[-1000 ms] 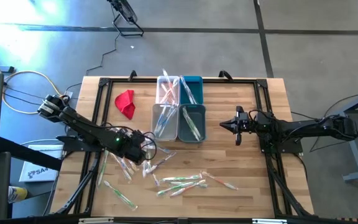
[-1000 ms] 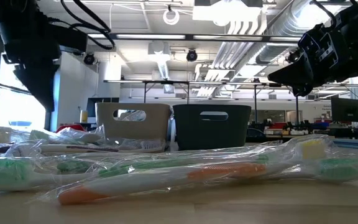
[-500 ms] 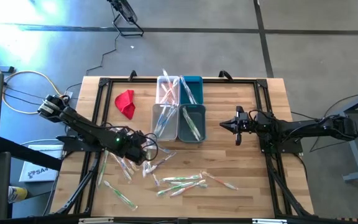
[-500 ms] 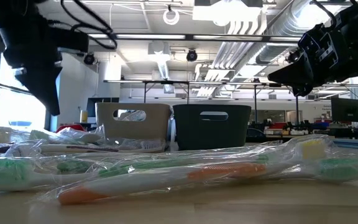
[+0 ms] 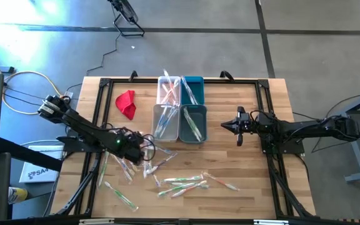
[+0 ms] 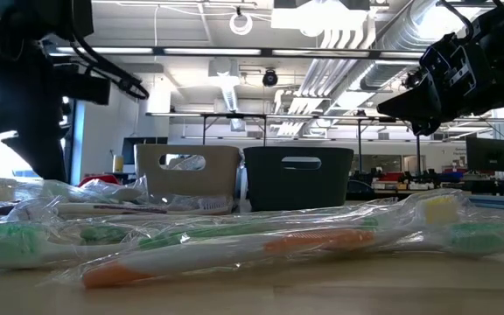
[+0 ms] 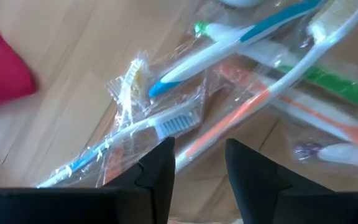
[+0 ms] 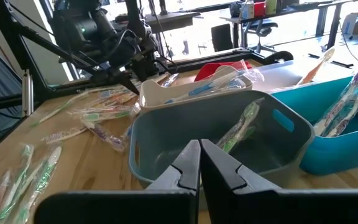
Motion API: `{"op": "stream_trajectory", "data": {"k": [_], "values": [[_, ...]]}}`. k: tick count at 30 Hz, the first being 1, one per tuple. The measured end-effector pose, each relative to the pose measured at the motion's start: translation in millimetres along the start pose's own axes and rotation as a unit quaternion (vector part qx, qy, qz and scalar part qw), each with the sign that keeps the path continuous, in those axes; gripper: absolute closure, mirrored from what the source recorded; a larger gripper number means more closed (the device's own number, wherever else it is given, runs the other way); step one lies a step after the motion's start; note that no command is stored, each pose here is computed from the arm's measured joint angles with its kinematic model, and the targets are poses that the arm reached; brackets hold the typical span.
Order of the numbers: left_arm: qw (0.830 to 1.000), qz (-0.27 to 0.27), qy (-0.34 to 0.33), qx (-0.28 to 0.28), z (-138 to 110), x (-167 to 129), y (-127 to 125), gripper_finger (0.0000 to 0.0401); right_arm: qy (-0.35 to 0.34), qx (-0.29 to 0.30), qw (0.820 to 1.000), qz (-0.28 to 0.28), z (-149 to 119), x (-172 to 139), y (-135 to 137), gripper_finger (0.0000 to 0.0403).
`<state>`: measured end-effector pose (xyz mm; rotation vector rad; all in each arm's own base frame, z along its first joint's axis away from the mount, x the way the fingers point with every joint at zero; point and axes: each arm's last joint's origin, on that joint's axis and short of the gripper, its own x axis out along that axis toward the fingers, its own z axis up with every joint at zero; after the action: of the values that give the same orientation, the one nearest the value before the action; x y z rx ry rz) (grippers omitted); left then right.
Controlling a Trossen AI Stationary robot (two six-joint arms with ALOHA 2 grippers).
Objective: Pick & Place Toothbrushes
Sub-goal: Put the orange toothbrush into the transparent bin
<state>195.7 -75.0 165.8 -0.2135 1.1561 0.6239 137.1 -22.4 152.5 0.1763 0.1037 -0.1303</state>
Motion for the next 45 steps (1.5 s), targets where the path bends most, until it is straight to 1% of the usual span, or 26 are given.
{"op": "stream_trajectory", "data": {"k": [12, 25, 28, 34, 37, 41, 45], "values": [[1.0, -0.016, -0.01, -0.009, -15.9, 22.6, 4.4, 0.0265, 0.0, 0.0, 1.0, 0.0, 0.0, 0.0, 0.0, 0.0398], [0.999, -0.031, 0.004, -0.01, -18.4, 24.6, 4.4, 0.0267, 0.0, 0.0, 1.0, 0.0, 0.0, 0.0, 0.0, 0.0398], [0.999, -0.039, 0.014, -0.01, -18.9, 24.6, 3.8, 0.0284, 0.0, 0.0, 1.0, 0.0, 0.0, 0.0, 0.0, 0.0398], [0.998, -0.057, 0.018, -0.009, -18.1, 24.4, 1.1, 0.0347, 0.0, 0.0, 1.0, 0.0, 0.0, 0.0, 0.0, 0.0398], [0.997, -0.073, 0.023, 0.009, -16.3, 22.3, -1.7, 0.0371, 0.0, -0.001, 1.0, 0.0, -0.1, 0.0, 0.0, 0.0398], [0.993, -0.102, 0.042, 0.032, -12.1, 16.9, -6.8, 0.0379, 0.0, -0.001, 1.0, 0.0, -0.1, 0.0, 0.0, 0.0398], [0.992, -0.114, 0.042, 0.046, -7.2, 11.2, -10.6, 0.0379, 0.0, -0.001, 1.0, 0.0, -0.1, 0.0, 0.0, 0.0398]]}}
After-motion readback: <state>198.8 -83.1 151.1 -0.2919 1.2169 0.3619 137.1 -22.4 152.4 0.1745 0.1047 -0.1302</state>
